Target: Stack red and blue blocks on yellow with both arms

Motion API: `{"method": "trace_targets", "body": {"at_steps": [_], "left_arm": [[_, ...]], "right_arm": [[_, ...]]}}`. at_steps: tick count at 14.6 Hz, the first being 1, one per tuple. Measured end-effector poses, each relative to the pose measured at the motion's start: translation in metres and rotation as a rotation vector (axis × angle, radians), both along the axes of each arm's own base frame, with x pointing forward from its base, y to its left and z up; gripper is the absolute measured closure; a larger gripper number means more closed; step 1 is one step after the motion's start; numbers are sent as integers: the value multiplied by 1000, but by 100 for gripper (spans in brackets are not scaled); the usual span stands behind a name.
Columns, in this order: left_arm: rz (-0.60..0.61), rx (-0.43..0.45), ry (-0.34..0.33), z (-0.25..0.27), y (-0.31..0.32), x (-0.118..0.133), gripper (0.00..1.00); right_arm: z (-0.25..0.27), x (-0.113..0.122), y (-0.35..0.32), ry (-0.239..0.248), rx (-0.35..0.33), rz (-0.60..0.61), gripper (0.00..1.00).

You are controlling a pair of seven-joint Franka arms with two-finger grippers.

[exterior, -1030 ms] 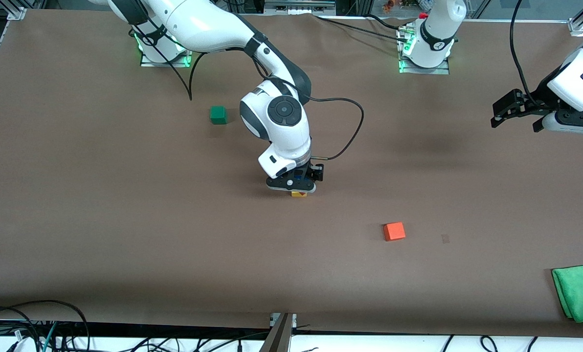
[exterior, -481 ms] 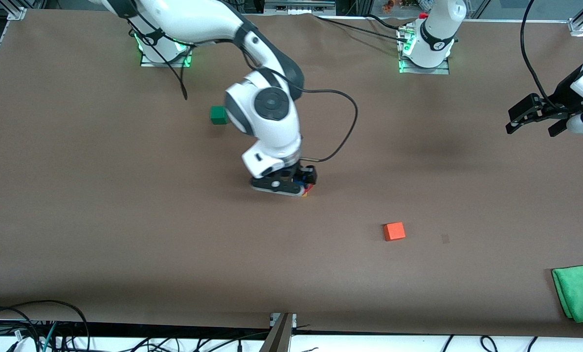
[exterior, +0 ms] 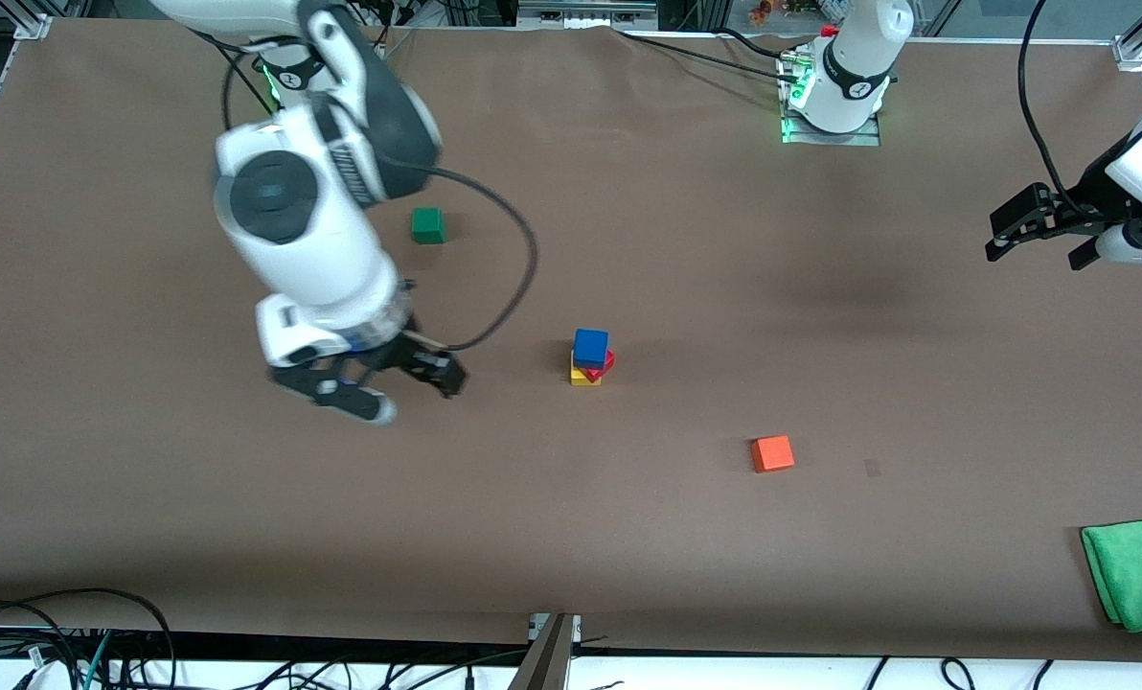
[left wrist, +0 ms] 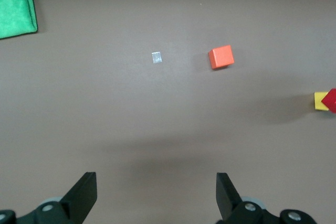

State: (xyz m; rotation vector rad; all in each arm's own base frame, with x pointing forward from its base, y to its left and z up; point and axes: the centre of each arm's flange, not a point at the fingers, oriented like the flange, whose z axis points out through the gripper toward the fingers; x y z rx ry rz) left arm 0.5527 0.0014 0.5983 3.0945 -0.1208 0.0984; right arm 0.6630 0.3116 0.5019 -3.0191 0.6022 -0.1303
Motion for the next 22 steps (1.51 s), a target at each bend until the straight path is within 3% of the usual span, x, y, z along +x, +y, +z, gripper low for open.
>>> {"method": "trace_targets", "body": {"at_steps": [5,14,22], "left_arm": [[12,0,3,-2,11,0,0],[69,-3,0,-1,9,1,0],[56,-3,0,-1,1,1,0]], "right_arm": [[42,-10,-95,58,21,8,0],[105,-110,-265,77,24,118,0],[102,-115,-282,71,8,292,0]]}}
